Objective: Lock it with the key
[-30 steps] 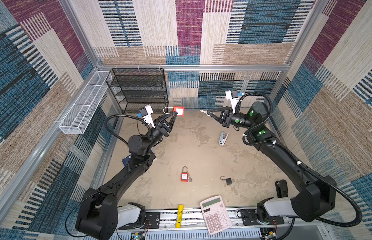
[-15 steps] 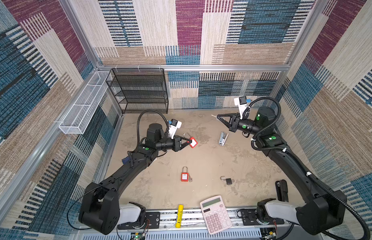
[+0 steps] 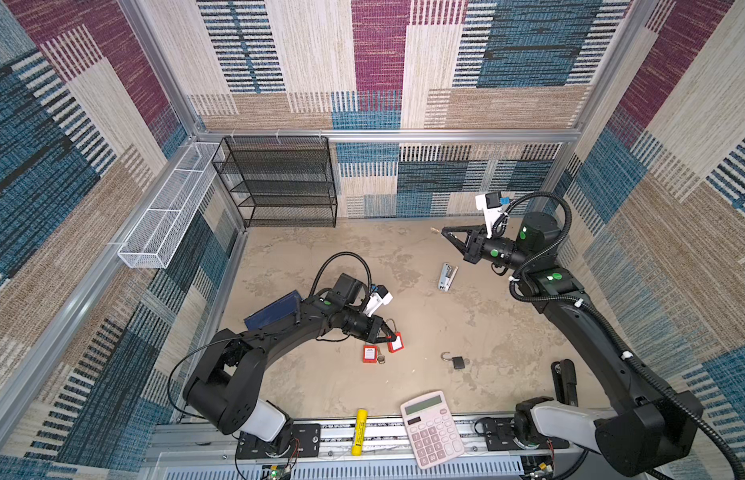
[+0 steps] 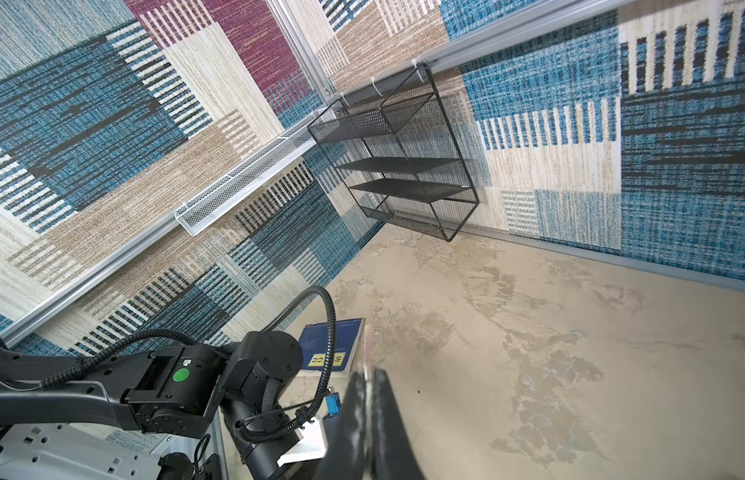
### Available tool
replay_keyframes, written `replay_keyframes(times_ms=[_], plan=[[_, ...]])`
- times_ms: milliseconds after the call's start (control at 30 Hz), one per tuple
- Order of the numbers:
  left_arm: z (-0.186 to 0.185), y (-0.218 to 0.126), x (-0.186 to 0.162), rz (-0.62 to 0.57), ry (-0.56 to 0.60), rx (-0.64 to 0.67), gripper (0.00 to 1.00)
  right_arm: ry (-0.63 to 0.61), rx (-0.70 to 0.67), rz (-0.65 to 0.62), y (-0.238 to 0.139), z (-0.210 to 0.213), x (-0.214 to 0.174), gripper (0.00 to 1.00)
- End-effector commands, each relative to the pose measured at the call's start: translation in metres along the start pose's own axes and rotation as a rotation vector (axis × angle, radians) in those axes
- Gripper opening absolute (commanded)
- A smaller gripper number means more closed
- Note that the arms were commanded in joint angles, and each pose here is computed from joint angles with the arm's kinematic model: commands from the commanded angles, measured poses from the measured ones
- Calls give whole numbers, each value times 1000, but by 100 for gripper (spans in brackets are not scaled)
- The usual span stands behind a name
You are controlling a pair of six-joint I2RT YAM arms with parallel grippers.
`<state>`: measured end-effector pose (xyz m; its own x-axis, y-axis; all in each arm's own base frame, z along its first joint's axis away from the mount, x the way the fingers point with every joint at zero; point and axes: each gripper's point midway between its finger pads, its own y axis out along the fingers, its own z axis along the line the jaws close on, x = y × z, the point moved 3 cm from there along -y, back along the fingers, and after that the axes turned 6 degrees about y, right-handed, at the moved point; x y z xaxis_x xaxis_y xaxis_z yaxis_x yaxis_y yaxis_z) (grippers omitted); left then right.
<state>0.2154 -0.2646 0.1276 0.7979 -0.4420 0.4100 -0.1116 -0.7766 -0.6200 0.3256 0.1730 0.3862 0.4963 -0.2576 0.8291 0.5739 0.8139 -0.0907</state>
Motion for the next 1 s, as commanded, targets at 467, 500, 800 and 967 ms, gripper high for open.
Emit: replay_keyframes(times_ms=[467, 500, 800, 967], plan=[[13, 32, -9, 151, 8, 110, 0, -36, 2, -17, -1, 5, 10, 0], [14, 32, -8, 151, 3, 113, 0, -36, 5, -15, -1, 5, 9, 0], [19, 41, -5, 174, -28, 116, 0, -41, 3, -13, -2, 6, 9, 0], [21, 43, -7, 198, -20, 118, 0, -43, 1, -11, -2, 5, 8, 0]])
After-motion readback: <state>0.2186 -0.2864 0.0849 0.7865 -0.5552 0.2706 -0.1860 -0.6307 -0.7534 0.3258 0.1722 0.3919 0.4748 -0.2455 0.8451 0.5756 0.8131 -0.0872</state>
